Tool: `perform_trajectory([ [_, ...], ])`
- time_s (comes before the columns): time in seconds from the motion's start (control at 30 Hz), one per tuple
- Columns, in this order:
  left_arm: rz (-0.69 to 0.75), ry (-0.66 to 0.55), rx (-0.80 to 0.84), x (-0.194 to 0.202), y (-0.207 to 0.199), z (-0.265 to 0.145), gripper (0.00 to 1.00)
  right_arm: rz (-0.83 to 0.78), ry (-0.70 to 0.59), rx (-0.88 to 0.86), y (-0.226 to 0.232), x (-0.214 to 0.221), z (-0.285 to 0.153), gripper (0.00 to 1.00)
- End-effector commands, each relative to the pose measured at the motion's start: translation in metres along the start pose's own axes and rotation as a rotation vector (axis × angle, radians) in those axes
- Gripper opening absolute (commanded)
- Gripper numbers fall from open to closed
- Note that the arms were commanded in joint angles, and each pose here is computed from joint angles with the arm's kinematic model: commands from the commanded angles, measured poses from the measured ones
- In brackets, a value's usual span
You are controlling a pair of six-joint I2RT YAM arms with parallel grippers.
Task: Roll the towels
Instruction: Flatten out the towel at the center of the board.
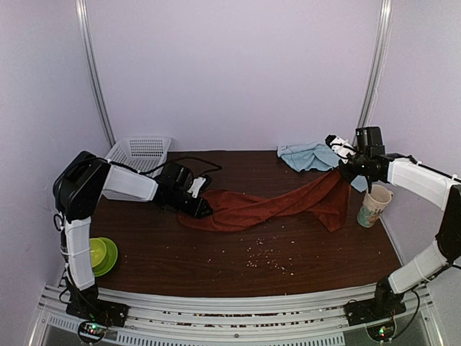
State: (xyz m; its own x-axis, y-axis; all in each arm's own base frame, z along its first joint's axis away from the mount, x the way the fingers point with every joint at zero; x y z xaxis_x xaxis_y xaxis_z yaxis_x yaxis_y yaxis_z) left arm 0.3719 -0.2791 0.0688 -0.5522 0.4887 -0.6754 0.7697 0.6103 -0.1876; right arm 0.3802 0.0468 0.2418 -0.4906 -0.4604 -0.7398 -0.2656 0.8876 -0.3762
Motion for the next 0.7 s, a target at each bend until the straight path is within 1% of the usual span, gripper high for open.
perform_trajectory([
  [0.0,0.010,-0.015,0.019,0.001,-0.008,-0.012,0.28,0.031,-0.007,0.037,-0.006,-0.006,0.003,0.00],
  [0.07,0.015,-0.023,0.001,0.002,-0.008,-0.016,0.28,0.034,-0.001,0.038,-0.007,-0.006,0.005,0.00],
  [0.13,0.024,-0.042,0.000,0.000,-0.011,-0.020,0.33,0.035,0.005,0.038,-0.006,-0.005,0.008,0.00],
  [0.2,0.035,-0.052,0.000,-0.002,-0.013,-0.023,0.47,0.036,0.008,0.039,-0.006,-0.005,0.009,0.00],
  [0.23,0.040,-0.056,-0.004,-0.003,-0.014,-0.025,0.51,0.036,0.009,0.039,-0.007,-0.005,0.009,0.00],
  [0.27,0.046,-0.059,-0.012,-0.004,-0.014,-0.026,0.52,0.037,0.011,0.040,-0.007,-0.005,0.009,0.00],
  [0.4,0.062,-0.060,-0.010,-0.004,-0.017,-0.026,0.53,0.036,0.012,0.038,-0.006,-0.005,0.010,0.00],
  [0.57,0.097,-0.036,0.006,-0.005,-0.022,-0.013,0.52,0.035,0.014,0.033,-0.005,-0.005,0.011,0.00],
  [0.67,0.109,-0.024,0.007,-0.008,-0.022,-0.006,0.49,0.034,0.016,0.028,-0.004,-0.005,0.012,0.00],
])
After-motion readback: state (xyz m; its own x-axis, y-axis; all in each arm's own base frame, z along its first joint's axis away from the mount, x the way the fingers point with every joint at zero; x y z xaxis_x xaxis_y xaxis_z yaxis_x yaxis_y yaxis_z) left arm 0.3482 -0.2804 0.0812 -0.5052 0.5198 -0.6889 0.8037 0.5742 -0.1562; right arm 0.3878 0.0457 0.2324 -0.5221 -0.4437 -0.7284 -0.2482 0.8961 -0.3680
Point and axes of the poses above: each gripper's point midway between its finger pads, its own z axis out along the fingers, its own y axis along the line the jaws close on, x = y × z, the point moved 6 cm from there along -z, back along the fingers, and after that the axes turned 13 degrees about z, right-handed, at the moved point
